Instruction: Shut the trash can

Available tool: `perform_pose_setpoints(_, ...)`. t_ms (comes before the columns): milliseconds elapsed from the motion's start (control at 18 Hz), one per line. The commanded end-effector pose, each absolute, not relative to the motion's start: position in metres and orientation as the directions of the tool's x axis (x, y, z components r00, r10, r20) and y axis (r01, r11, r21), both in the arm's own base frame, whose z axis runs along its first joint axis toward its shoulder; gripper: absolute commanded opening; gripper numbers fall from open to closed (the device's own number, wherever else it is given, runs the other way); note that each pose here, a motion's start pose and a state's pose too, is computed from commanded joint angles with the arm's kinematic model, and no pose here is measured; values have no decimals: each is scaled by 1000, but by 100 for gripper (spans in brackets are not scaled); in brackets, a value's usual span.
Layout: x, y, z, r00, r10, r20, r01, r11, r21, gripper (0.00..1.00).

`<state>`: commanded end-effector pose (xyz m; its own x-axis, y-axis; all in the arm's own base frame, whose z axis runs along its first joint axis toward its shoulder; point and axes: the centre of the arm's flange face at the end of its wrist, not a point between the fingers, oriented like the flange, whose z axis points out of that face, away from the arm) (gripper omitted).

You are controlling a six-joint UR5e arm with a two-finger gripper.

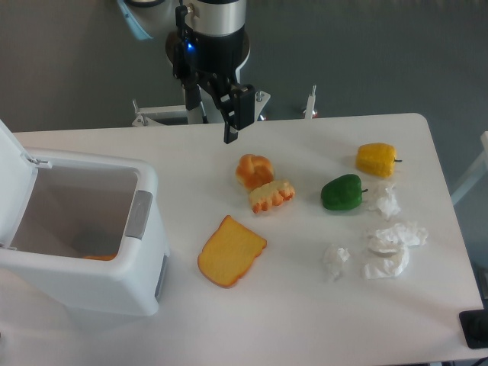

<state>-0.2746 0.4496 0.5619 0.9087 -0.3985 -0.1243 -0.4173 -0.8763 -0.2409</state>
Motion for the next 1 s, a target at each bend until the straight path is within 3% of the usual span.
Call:
perform_pose_setpoints(333, -278, 447, 564, 923, -366, -120, -385, -889, -250, 100)
perform_pose_setpoints(500, -278, 448, 568, 956, -279, -91, -293, -912, -288, 100)
perform_pose_setpoints(1000, -278, 455, 577, 954, -273, -126, -301, -884, -359, 100)
